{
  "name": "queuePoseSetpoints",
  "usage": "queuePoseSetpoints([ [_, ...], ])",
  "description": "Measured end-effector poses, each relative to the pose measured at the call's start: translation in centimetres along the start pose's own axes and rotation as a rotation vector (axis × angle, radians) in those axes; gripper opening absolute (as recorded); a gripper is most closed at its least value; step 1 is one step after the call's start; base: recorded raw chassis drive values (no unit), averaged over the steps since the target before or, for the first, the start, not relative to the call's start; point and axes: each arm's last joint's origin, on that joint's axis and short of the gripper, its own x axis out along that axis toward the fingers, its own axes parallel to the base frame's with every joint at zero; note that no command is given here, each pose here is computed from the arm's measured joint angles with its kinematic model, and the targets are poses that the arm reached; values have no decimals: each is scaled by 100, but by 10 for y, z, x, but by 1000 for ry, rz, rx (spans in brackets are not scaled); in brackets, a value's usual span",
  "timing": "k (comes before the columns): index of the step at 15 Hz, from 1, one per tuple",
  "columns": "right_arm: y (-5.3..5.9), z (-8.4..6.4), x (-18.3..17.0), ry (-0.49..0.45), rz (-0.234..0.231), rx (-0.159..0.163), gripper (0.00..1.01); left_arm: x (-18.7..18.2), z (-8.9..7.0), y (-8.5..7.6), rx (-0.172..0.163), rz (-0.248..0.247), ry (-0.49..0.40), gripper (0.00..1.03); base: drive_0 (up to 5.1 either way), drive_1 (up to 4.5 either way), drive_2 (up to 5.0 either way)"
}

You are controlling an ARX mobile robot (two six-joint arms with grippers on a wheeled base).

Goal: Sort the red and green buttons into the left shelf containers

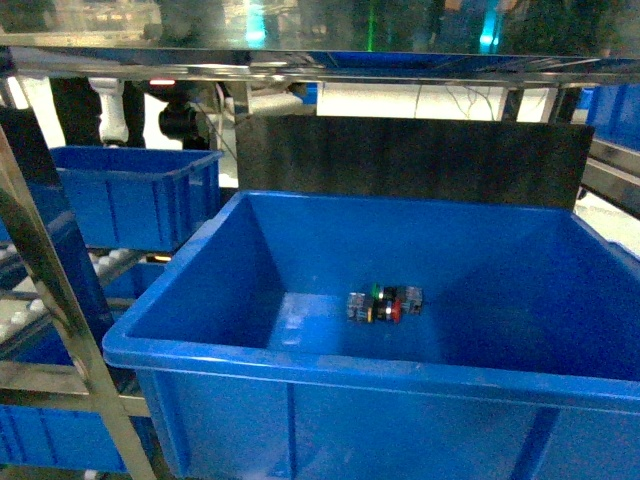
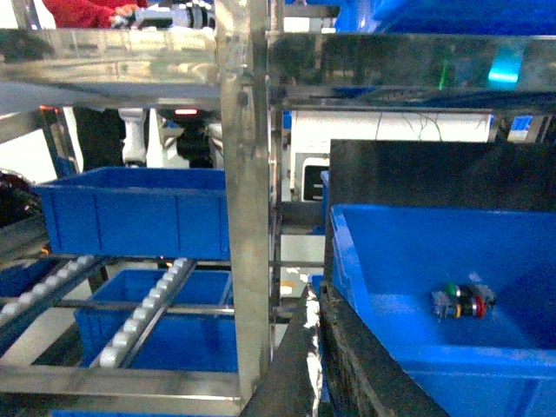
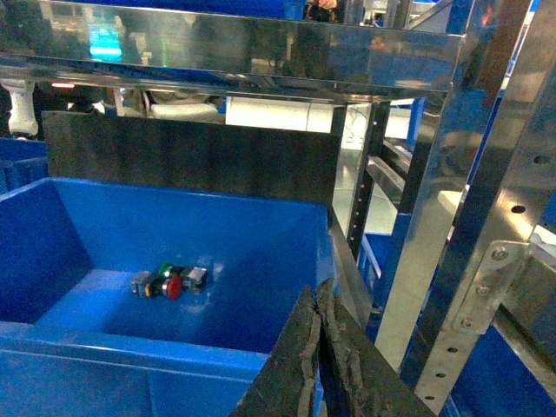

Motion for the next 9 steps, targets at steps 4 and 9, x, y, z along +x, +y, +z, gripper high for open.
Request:
queuePoseSetpoints([
  [4,0,0,0,1,0,0,2,0,0,0,0,-3,-1,2,0,0,0],
  [9,0,0,0,1,0,0,71,0,0,0,0,-3,-1,56,0,0,0],
])
